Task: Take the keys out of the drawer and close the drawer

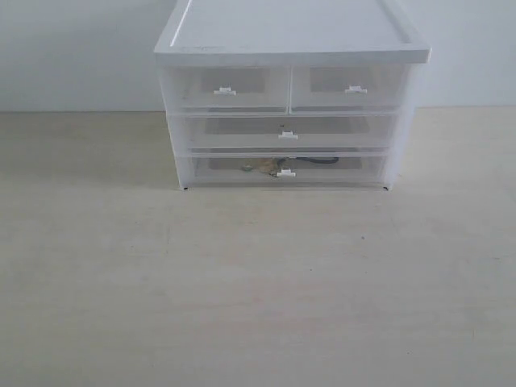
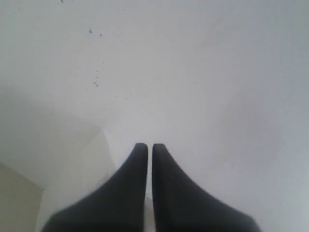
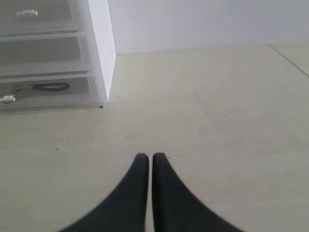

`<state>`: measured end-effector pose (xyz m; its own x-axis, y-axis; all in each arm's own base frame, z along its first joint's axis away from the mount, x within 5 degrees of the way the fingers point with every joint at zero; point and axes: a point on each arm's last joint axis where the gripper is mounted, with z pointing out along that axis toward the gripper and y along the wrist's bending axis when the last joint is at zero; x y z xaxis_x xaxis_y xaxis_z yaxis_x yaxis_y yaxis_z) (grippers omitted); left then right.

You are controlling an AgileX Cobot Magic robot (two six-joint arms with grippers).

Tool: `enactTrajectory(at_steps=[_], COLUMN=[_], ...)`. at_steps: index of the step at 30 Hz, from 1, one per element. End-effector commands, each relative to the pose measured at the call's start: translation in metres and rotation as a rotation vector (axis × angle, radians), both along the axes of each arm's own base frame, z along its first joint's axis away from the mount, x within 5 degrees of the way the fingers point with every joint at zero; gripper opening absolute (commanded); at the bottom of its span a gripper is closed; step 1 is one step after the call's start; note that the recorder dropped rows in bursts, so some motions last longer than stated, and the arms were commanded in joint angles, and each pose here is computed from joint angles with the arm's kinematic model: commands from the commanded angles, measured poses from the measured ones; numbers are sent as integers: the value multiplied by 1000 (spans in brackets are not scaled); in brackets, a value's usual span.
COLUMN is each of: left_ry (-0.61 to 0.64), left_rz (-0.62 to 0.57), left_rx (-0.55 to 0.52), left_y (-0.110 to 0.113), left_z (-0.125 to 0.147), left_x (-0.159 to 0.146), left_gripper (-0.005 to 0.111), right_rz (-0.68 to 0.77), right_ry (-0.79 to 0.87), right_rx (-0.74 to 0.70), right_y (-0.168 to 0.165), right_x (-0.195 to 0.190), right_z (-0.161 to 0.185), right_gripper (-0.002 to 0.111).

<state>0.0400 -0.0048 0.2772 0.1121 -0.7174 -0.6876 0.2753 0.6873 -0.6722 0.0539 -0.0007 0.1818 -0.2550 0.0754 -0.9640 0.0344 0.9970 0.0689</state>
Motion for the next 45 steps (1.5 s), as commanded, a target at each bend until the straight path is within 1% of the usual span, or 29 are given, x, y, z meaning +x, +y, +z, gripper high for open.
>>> enactTrajectory(at_steps=[1,3,5,6,9,10,12,14,16,17,19,20,21,22,23,24,25,26,30,34,37,39,41,43,45], left_ry=[-106,-106,-37,-2,95,131,210,258,267,270,272,296,321,336,348,343,342,337,329,336,333,304,272,244,196], left_rz=[12,26,15,1,-37,-54,-109,-167,-201,-216,-240,-256,-274,-286,-300,-308,-312,-310,-264,-253,-240,-241,-239,-233,-236], left_rx=[-61,11,90,105,239,301,361,430,564,657,780,783,785,796,832,881,929,951,968,1061,1093,1168,1220,1225,1232], left_y=[3,2,-1,-2,-9,-12,-20,-31,-42,-47,-57,-61,-65,-68,-72,-76,-79,-82,-89,-96,-100,-103,-106,-108,-112], left_z=[20,32,45,51,67,73,79,85,89,87,85,84,81,79,76,72,67,63,47,25,11,2,-5,-9,-11], left_x=[-6,-5,0,3,23,31,50,71,90,101,119,128,136,142,149,156,163,170,197,219,233,240,247,251,255], left_gripper=[4,4,4,4,4,4,4,4,4,4,4,4,4,4,4,4,4,4,4,4,4,4,4,4,4], right_rz=[-7,-7,-7,-8,-9,-10,-10,-10,-10,-13,-23,-34,-47,-58,-65,-61,-49,-29,46,127,198,254,311,356,396], right_ry=[-16,-16,-25,-47,-139,-163,-195,-219,-260,-291,-363,-411,-444,-449,-449,-454,-443,-427,-410,-340,-279,-194,-93,-31,-19], right_rx=[-4,-4,-7,-14,-23,-23,-24,-25,-26,0,107,230,400,535,637,631,584,530,444,441,401,360,309,264,238], right_y=[0,0,-1,-1,-1,-1,-1,-1,-1,-1,-1,-2,-3,-3,-3,-3,-2,-1,3,11,21,33,48,61,74], right_x=[0,0,0,0,2,2,2,2,3,2,2,2,1,1,1,1,1,0,1,16,37,56,75,92,108], right_z=[1,1,2,4,13,15,18,20,24,26,33,37,40,40,40,40,40,44,68,82,88,88,84,79,74], right_gripper=[0,0,0,0,0,0,0,0,0,0,0,0,0,0,0,0,0,0,0,0,0,0,0,0,0])
